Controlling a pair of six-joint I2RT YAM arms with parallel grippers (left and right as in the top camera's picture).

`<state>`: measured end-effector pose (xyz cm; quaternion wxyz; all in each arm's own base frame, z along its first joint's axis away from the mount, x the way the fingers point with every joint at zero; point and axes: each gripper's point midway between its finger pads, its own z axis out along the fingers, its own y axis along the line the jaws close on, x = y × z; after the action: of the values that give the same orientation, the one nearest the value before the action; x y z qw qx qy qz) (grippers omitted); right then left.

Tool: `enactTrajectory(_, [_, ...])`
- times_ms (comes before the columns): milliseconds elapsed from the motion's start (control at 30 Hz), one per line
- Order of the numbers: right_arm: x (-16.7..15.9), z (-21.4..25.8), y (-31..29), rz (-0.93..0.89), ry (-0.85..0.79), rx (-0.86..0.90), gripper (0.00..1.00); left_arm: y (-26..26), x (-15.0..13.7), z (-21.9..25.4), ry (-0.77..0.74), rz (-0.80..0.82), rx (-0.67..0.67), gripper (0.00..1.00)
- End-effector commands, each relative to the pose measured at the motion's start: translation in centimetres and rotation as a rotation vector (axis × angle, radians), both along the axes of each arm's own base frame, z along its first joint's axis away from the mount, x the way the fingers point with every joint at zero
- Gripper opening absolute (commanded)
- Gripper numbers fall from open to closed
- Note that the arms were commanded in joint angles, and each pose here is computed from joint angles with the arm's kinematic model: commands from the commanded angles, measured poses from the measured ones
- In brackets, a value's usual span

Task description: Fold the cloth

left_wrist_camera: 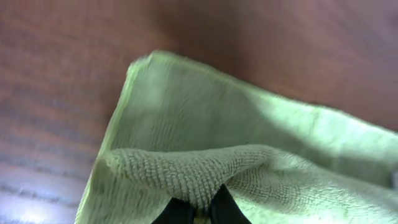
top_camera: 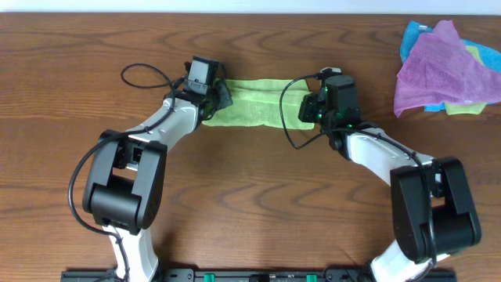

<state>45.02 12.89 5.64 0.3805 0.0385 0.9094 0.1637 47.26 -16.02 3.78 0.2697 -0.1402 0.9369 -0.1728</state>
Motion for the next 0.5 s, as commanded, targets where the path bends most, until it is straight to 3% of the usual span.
enactTrajectory(0, [0.6, 0.0, 0.0, -0.009, -0.015, -0.026, 0.01, -0.1, 1.5, 0.5, -0.029, 0.004, -0.001, 0.08])
enactTrajectory(467, [1.9, -0.3, 0.3, -0.013, -0.058, -0.017, 0.01, 0.8, 2.2, -0.2, -0.036, 0.025, 0.053, 0.09])
